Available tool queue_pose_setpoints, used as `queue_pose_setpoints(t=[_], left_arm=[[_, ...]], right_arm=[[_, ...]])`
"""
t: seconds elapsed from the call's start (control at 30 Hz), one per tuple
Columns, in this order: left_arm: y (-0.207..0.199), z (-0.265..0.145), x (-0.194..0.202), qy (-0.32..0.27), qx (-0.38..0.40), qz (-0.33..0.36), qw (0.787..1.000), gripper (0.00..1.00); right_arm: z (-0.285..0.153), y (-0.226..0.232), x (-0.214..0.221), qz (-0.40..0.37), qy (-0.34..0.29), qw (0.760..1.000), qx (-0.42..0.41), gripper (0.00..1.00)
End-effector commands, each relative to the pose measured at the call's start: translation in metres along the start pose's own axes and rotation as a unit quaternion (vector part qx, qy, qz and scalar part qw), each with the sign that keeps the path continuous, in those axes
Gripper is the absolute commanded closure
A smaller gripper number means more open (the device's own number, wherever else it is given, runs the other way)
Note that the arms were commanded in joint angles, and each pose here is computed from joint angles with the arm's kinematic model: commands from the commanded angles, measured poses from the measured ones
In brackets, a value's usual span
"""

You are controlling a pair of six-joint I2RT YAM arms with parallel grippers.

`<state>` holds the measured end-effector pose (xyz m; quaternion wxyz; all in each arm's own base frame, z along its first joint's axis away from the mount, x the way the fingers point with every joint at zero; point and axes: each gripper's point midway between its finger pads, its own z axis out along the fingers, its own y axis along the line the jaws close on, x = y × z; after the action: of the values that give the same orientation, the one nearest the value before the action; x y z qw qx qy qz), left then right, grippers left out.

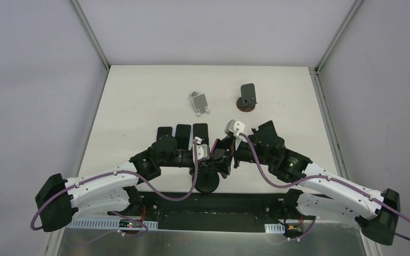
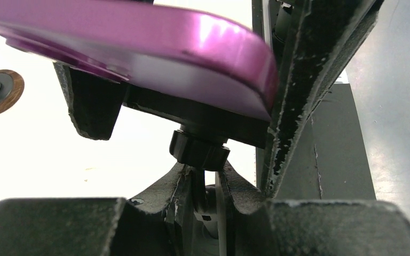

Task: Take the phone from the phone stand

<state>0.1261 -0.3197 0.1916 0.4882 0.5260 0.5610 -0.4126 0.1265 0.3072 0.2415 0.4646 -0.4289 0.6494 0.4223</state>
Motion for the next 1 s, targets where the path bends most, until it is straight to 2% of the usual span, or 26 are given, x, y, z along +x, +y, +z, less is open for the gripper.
queue_pose_setpoints(t=[0.0,0.23,0.63,0.97], left_arm=[[0.004,0.0,-0.032,-0.051,0.006,0.042,0.998,1.0],[-0.013,0.003,-0.036,-0.058,0.062,0.052,0.995,1.0],[-0.038,0.007,-0.042,-0.064,0.151,0.048,0.985,1.0],[-0.061,0.007,-0.045,-0.067,0.221,0.038,0.972,1.0]], right_arm=[[-0.003,-0.007,0.01,-0.034,0.028,0.999,0.012,1.0],[-0.01,-0.025,0.016,-0.103,0.025,0.993,0.045,1.0],[-0.015,-0.059,0.009,-0.072,0.024,0.996,0.041,1.0],[-0.012,-0.096,0.016,-0.093,0.031,0.993,0.071,1.0]])
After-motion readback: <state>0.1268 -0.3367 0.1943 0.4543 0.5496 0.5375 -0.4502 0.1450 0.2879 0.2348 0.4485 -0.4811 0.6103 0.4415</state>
